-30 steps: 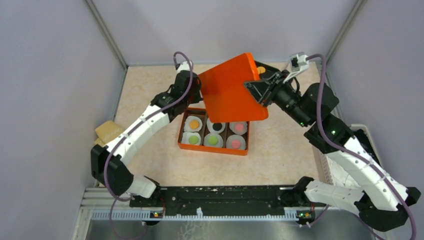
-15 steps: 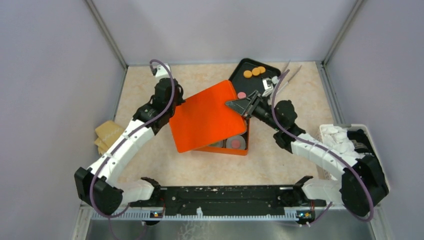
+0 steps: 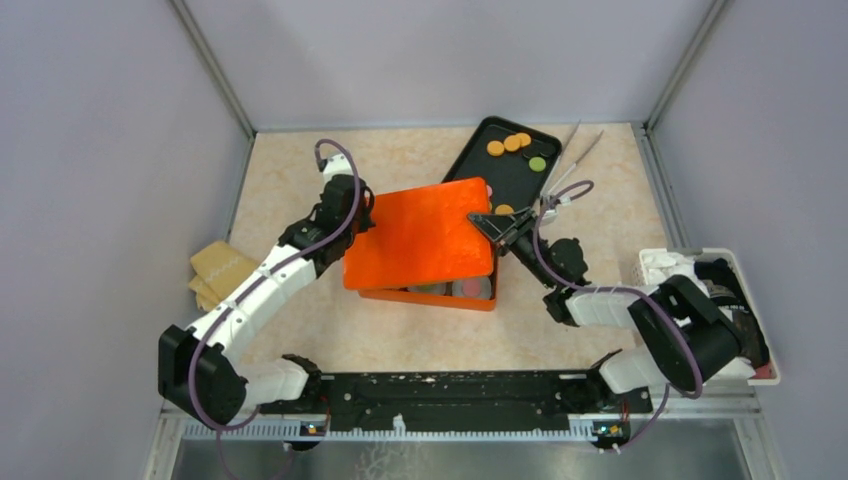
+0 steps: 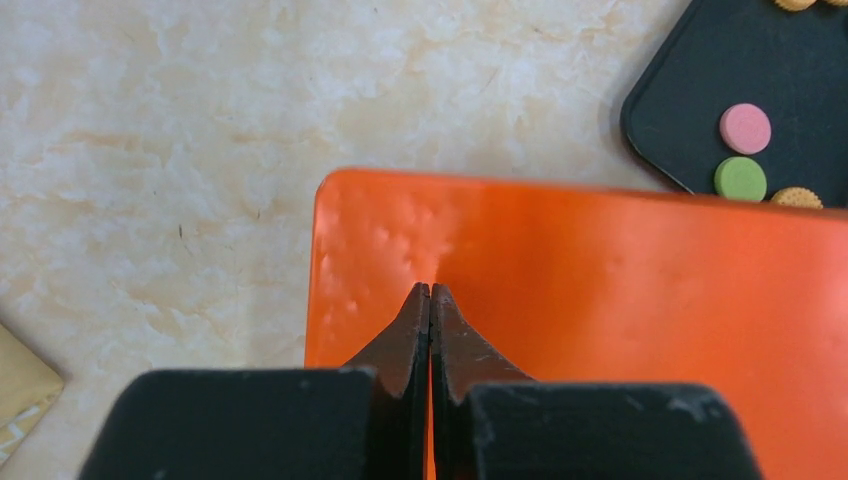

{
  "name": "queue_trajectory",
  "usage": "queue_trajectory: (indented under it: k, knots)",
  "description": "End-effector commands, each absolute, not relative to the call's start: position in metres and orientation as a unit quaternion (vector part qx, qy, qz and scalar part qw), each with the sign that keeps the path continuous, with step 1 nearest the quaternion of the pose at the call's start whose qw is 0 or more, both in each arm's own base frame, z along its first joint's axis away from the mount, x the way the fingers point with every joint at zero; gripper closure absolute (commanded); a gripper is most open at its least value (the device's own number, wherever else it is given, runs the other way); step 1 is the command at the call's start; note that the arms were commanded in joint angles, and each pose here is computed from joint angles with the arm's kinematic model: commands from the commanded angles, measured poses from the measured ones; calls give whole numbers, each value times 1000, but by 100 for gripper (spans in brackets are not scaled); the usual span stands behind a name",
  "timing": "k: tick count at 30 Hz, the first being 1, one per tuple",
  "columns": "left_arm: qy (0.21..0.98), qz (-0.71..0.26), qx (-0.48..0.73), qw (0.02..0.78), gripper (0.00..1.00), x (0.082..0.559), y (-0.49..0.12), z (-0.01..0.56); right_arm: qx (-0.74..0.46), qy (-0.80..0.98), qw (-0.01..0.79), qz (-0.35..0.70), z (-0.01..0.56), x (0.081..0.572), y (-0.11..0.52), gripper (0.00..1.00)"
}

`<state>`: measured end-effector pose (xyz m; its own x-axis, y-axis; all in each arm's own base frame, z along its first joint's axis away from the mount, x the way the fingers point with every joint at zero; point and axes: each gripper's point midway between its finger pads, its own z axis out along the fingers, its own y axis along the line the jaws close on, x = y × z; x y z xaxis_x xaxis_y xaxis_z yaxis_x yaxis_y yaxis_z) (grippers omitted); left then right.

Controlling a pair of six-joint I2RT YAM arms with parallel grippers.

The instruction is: Pack the cookies

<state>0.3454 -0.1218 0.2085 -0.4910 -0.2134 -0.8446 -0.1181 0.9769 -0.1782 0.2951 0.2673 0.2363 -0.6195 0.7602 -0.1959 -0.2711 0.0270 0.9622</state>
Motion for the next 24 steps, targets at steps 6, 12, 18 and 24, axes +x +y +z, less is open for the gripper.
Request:
queue_trajectory:
  k: [6, 12, 18, 24]
  knots:
    - [862, -67, -96, 494, 100, 343, -128, 201, 248, 533, 426, 687, 257, 312, 244, 100]
    - [866, -64, -90, 487, 100, 344, -129, 194, 257, 564, 404, 673, 225, 318, 248, 100]
    - [868, -61, -91, 485, 100, 344, -128, 190, 283, 565, 358, 688, 193, 317, 252, 100]
    - [873, -63, -86, 476, 100, 345, -132, 183, 300, 566, 347, 685, 176, 315, 246, 100]
